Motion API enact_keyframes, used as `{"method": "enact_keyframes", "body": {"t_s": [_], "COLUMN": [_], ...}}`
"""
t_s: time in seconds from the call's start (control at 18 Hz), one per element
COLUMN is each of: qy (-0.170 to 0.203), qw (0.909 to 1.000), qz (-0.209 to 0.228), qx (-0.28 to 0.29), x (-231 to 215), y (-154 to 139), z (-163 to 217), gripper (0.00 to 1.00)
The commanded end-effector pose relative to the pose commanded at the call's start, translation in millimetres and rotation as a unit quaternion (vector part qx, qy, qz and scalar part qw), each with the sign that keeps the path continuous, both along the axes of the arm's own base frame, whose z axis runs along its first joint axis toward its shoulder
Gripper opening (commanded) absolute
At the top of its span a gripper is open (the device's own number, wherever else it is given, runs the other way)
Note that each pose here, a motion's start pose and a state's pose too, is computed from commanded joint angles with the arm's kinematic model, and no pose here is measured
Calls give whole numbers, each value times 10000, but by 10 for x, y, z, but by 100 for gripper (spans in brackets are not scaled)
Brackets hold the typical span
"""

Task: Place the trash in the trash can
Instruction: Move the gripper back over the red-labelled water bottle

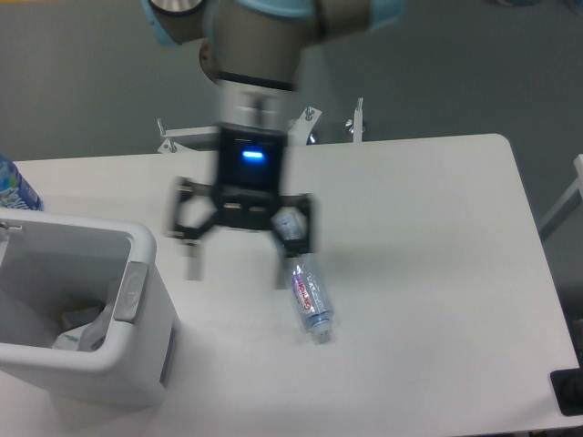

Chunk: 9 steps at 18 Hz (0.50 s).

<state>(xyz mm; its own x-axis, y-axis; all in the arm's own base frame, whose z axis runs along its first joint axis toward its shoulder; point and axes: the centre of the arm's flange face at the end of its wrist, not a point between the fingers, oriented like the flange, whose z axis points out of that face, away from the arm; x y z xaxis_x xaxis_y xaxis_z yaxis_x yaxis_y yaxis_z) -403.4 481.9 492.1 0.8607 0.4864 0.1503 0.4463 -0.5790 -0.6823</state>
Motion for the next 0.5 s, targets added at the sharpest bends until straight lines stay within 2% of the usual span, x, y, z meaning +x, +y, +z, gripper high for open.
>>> {"method": "enact_keyframes", "body": {"t_s": [0.17, 0.28, 0.5], "qy": [-72, -112, -7], "qw": [9996, 9985, 9903], "qz": [18, -51, 24], "qx": [-270, -537, -1388], "x": [-313, -358, -384], "y": [-159, -212, -315], "z": [-372, -661, -1133], "gripper": [100, 100, 100]}}
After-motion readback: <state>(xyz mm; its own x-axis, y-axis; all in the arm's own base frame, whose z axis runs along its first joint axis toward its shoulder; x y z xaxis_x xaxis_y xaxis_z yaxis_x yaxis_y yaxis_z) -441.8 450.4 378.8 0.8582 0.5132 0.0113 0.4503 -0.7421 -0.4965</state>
